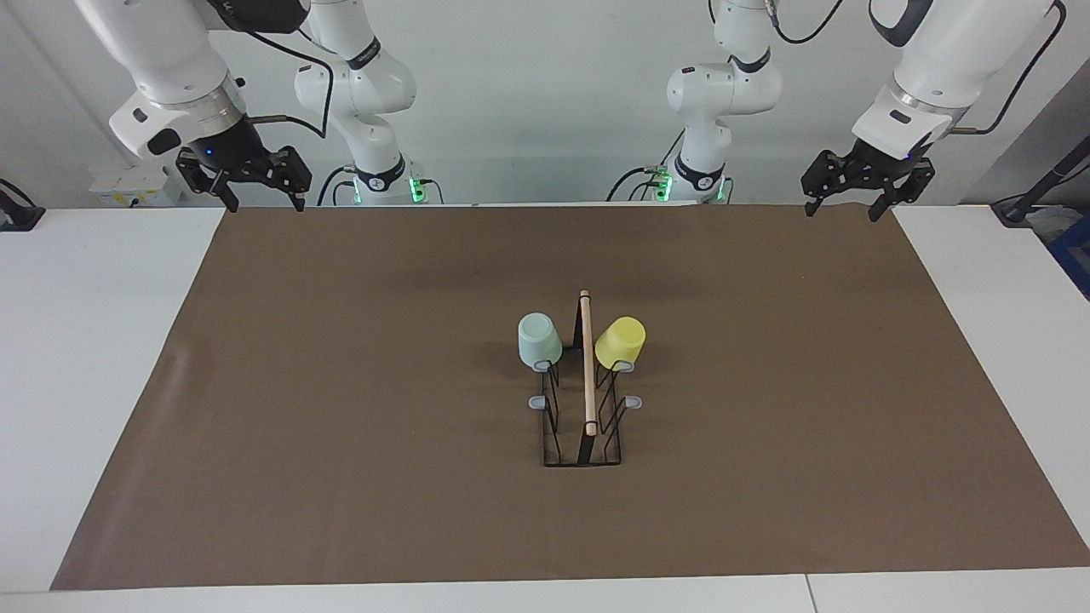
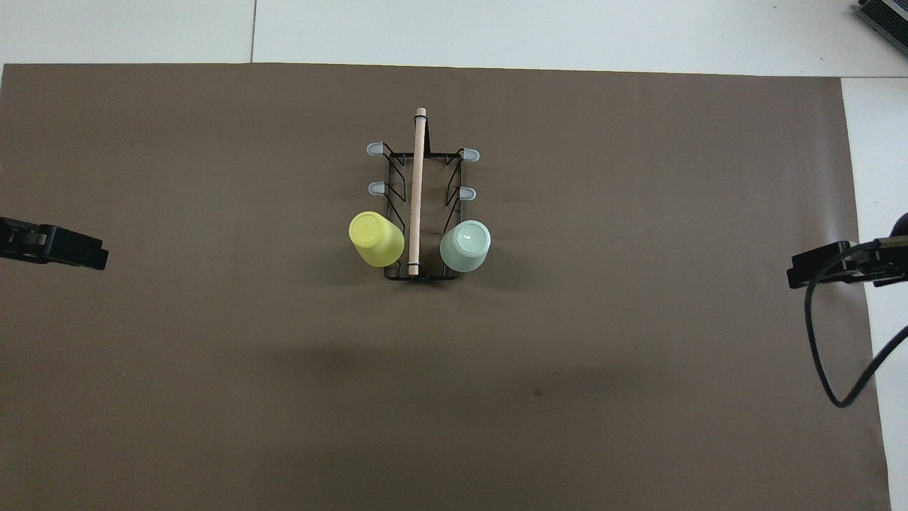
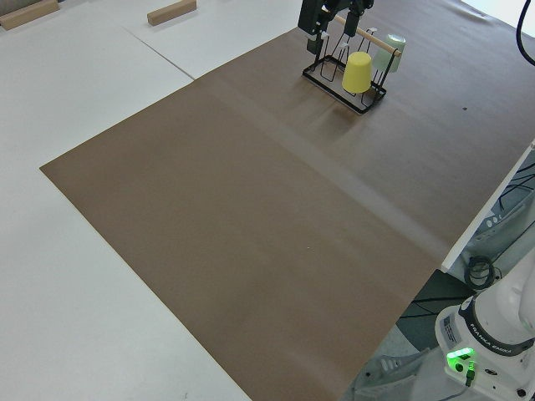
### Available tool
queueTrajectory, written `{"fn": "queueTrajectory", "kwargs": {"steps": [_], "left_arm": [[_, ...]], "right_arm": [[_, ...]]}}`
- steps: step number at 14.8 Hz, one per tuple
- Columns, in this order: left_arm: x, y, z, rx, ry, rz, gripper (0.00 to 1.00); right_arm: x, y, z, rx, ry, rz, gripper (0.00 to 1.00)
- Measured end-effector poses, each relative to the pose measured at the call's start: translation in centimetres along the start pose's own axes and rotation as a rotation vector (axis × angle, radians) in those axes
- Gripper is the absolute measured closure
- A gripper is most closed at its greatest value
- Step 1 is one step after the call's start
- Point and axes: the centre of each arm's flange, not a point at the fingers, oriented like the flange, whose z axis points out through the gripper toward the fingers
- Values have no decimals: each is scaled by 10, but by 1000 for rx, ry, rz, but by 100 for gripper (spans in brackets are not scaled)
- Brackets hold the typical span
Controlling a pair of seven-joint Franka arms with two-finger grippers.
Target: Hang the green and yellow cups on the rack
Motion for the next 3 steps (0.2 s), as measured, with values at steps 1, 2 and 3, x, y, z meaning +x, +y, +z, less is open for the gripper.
{"fn": "queueTrajectory", "kwargs": {"steps": [1, 2, 3], "left_arm": [[-1, 0, -2, 0, -3, 0, 0], [-1, 0, -3, 0, -4, 0, 0], [-1, 1, -3, -1, -5, 1, 0]], "right_arm": [[0, 0, 0, 0, 0, 0, 0], [0, 0, 0, 0, 0, -1, 0], [0, -1, 0, 0, 0, -2, 0]]}}
